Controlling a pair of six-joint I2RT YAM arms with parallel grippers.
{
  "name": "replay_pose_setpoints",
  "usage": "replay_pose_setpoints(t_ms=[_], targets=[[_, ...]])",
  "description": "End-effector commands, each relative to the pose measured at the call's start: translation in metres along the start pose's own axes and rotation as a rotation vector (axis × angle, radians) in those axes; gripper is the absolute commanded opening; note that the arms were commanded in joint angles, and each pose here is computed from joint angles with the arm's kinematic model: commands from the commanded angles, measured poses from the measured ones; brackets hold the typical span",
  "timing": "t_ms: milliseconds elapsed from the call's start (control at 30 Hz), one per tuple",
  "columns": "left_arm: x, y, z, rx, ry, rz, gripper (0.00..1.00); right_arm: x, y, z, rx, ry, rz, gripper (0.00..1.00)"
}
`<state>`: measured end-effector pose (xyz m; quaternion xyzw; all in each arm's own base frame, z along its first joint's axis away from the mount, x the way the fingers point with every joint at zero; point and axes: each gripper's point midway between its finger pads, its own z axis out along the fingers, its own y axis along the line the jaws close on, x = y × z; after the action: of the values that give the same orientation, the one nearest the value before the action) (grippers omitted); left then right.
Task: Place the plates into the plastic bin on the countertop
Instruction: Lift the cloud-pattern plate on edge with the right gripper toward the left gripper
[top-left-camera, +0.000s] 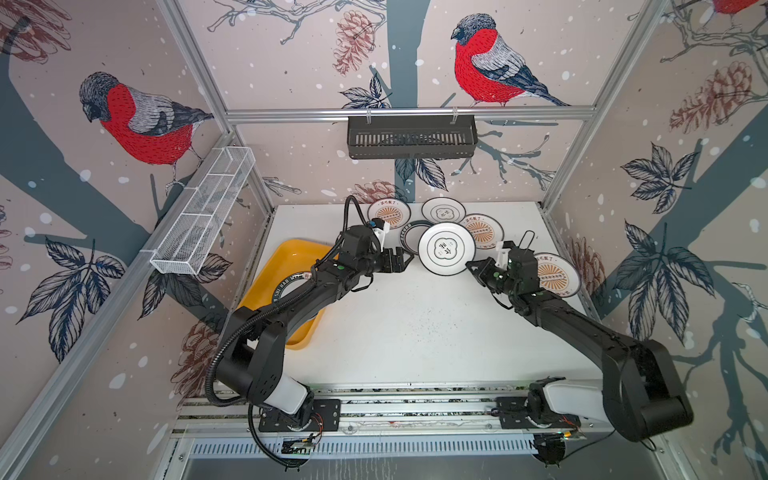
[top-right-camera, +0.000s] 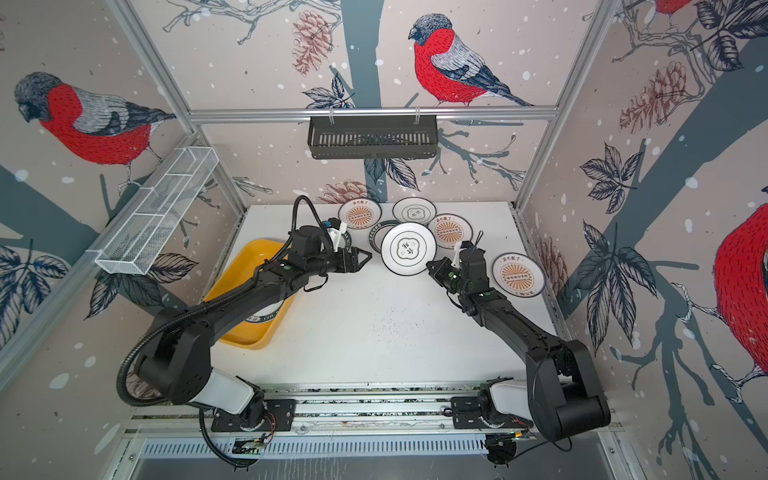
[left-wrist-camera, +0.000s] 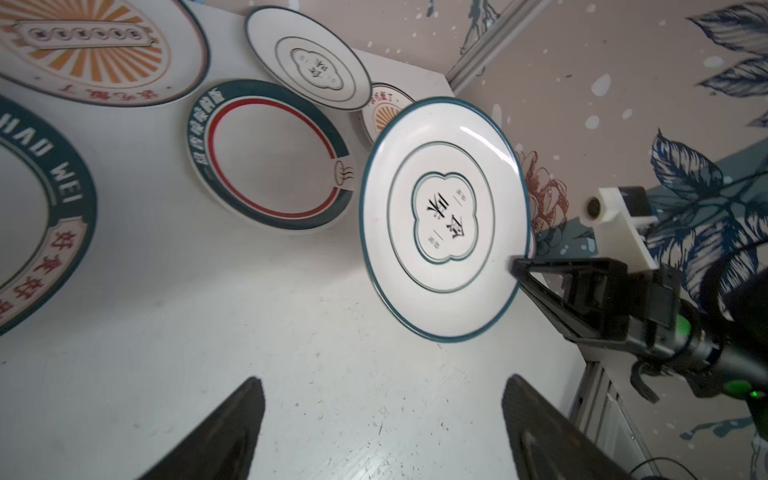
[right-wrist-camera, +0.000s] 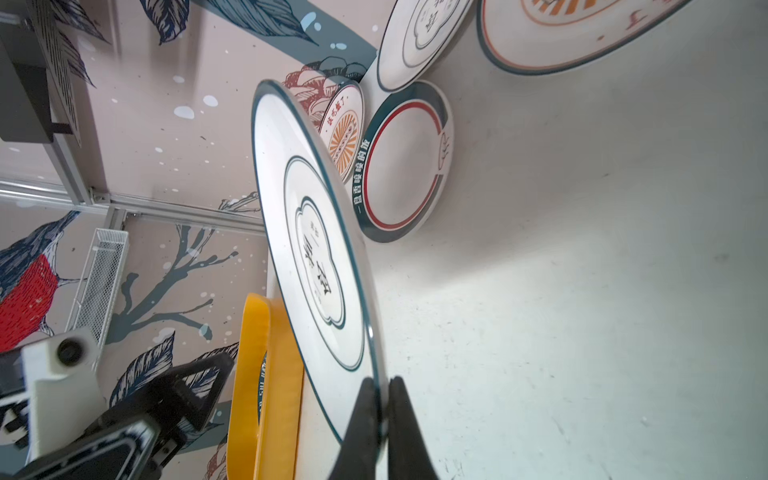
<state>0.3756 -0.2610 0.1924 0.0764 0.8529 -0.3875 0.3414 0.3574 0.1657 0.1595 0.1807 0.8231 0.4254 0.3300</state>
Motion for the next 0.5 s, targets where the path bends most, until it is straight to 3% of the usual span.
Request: replay_pose_setpoints(t_ms=[0, 467], targets=[[-0.006, 0.015, -0.001, 0.015, -0.001, -0.128, 0.87, -0.002, 0.037, 0.009, -0.124, 0.018, -0.075, 0.05], [-0.025, 0.049, -0.013, 0.027, -0.05, -0.229, 0.79, 0.024, 0.097, 0.048, -0.321, 0.179, -0.099, 0.06]])
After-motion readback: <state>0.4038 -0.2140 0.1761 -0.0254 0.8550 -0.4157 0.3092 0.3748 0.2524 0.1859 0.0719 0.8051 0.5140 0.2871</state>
